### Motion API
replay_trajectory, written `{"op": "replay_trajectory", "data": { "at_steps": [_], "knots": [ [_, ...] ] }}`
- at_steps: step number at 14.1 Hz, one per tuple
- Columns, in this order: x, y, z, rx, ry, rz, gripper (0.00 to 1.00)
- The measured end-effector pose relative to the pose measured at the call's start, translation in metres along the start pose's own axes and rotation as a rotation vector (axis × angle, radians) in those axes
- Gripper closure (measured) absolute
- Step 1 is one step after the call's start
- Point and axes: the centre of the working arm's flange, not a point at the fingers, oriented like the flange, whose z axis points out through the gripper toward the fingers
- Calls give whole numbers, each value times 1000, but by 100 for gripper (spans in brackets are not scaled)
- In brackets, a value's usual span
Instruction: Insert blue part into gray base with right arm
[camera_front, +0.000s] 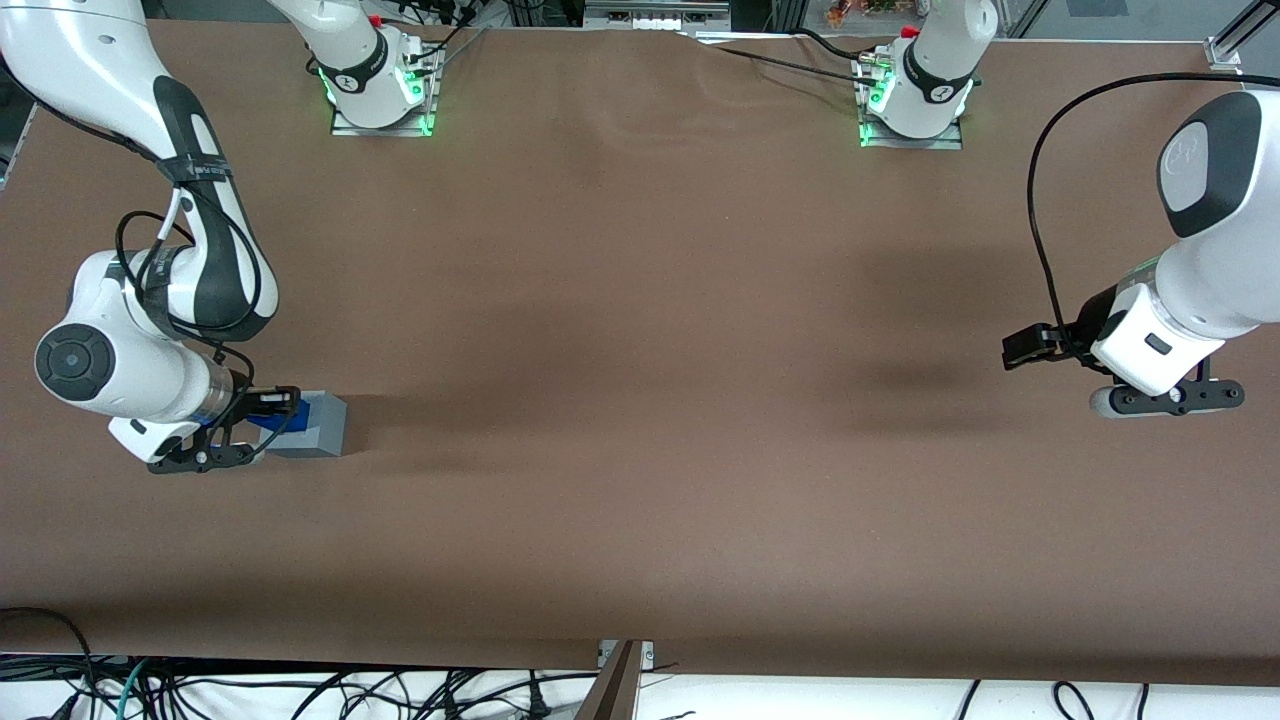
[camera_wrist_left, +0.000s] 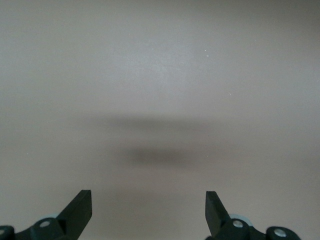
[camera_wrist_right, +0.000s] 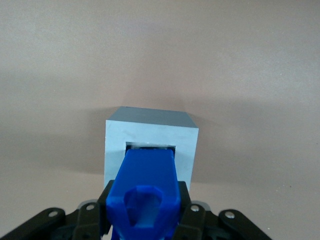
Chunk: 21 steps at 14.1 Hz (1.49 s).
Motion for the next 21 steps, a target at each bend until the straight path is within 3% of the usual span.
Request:
{"op": "replay_trajectory", "data": {
  "at_steps": [21],
  "knots": [
    [2,-1,1,2,15,19,49]
  ]
}}
